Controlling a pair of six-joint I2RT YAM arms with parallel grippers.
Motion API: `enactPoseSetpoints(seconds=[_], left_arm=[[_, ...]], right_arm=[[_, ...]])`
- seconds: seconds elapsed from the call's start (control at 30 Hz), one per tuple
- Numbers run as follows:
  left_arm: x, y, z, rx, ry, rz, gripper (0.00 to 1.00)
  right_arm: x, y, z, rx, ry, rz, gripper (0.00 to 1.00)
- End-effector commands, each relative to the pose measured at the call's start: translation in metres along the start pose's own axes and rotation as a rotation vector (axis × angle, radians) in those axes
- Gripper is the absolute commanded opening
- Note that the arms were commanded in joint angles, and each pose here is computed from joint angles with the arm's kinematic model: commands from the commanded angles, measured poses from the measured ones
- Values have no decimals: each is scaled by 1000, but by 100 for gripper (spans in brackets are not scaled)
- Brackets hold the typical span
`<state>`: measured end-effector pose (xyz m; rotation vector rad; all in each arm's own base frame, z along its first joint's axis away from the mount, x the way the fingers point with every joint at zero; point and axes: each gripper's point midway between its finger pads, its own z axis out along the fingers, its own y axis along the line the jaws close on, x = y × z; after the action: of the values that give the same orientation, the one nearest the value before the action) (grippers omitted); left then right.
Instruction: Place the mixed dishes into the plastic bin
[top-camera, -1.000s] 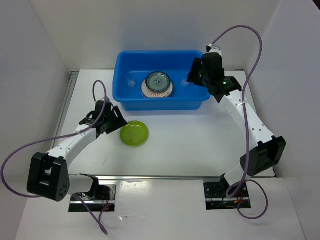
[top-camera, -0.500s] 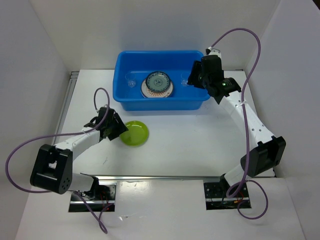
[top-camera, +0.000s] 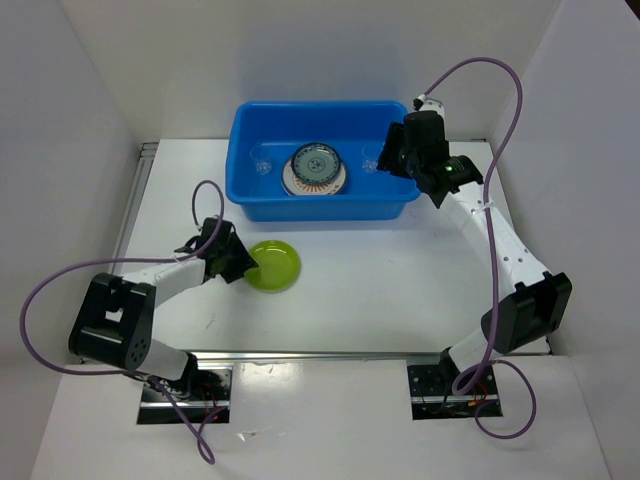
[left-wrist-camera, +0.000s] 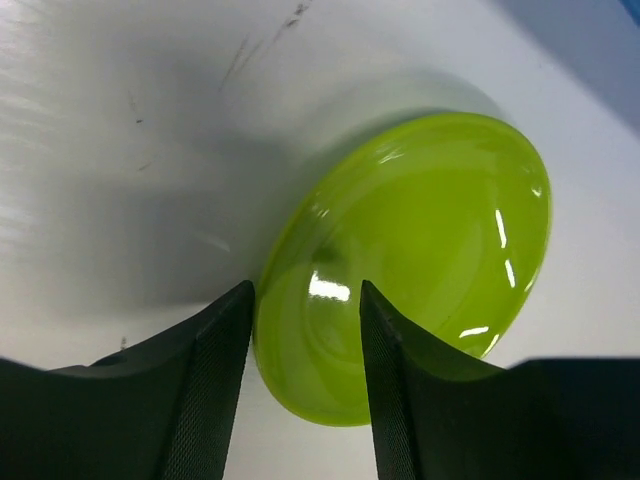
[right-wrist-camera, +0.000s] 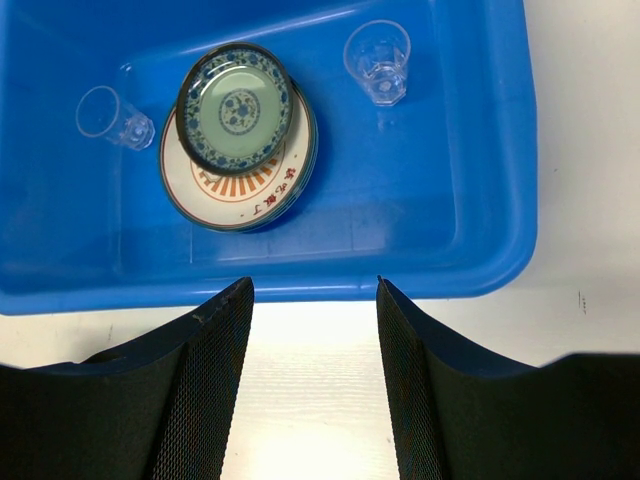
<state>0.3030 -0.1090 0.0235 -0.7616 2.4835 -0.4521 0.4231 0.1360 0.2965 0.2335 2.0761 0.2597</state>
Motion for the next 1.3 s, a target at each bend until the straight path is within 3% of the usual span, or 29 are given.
enactPoseSetpoints(seconds=[0.0, 0.17, 0.33, 0.47, 0.8, 0.97, 1.1, 1.27], left_arm=[[8, 1, 9, 8, 29, -29, 55], [6, 2, 9, 7, 5, -62, 42], [-3, 0, 4, 13, -43, -81, 15], [-10, -8, -4, 46, -71, -80, 0], [-35, -82, -61, 233, -98, 42, 0], [-11, -116, -82, 336, 26, 198, 0], [9, -171, -113, 514, 120, 300, 0], [-40, -241, -156, 672, -19, 309, 0]], right_arm=[[-16, -2, -9, 0, -46, -9, 58], [-21, 0, -9, -4, -56, -16, 58], [-25, 0, -11, 0, -68, -13, 59], [-25, 0, -11, 0, -68, -13, 59], [-24, 2, -7, -8, -64, -13, 59], [-26, 3, -7, -12, -72, -11, 59], [-29, 2, -10, -6, -85, -9, 59], [-37, 0, -15, -6, -103, 9, 59]])
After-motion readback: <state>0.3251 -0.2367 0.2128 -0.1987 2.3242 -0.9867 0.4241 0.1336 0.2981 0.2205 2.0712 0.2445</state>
